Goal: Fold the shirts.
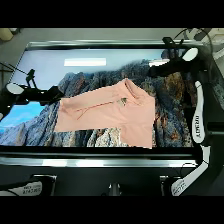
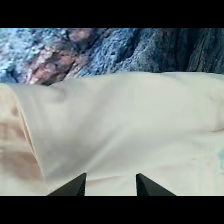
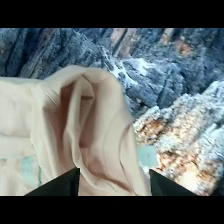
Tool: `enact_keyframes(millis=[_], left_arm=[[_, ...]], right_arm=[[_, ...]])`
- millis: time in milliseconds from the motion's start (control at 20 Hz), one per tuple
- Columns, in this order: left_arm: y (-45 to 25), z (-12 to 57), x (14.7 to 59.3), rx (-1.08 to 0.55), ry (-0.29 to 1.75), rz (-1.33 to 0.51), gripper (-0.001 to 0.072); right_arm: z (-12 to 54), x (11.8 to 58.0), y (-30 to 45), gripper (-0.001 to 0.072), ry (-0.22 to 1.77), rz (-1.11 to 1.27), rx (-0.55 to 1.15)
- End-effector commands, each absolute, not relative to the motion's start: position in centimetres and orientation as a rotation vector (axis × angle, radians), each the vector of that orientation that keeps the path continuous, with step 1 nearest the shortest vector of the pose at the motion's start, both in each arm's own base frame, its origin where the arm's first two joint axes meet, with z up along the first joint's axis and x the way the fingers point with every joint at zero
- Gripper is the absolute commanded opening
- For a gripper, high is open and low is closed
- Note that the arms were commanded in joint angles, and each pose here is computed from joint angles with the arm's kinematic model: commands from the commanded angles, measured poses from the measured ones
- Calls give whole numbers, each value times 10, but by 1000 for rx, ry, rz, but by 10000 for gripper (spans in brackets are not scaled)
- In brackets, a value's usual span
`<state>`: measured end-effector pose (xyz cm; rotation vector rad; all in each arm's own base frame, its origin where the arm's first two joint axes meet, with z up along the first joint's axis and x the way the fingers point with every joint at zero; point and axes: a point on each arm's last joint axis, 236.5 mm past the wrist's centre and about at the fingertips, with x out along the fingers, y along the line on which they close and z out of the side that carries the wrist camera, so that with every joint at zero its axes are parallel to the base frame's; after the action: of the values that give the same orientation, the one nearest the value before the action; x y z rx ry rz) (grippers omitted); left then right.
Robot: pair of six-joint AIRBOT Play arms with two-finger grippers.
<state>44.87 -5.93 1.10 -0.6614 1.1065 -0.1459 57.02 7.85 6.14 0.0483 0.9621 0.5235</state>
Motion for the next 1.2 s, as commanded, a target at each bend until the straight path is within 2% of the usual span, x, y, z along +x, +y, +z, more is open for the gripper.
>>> enact_keyframes(millis=[0,100,350,600,850,900,1050,1150], left_arm=[[11,2,393,-609,1356,-60,405],[41,-18,349,-597,1509,17,402],[22,-78,288,-607,1682,-37,413],[3,-105,283,-585,1685,-50,411],[-10,-112,301,-526,1628,-62,386],[-14,-112,306,-528,1612,-70,350],[-23,-111,312,-520,1593,-86,38],[-22,-111,312,-520,1588,-85,28]], right_arm=[[58,508,3,427,1170,527,-117],[37,460,-41,425,1393,475,-139],[2,421,-34,407,1538,554,-26],[0,420,-29,407,1535,575,-21],[0,420,-34,407,1542,557,-38],[0,420,-34,407,1538,555,-39],[0,420,-36,407,1542,551,-44],[-4,414,-36,407,1561,552,-40]])
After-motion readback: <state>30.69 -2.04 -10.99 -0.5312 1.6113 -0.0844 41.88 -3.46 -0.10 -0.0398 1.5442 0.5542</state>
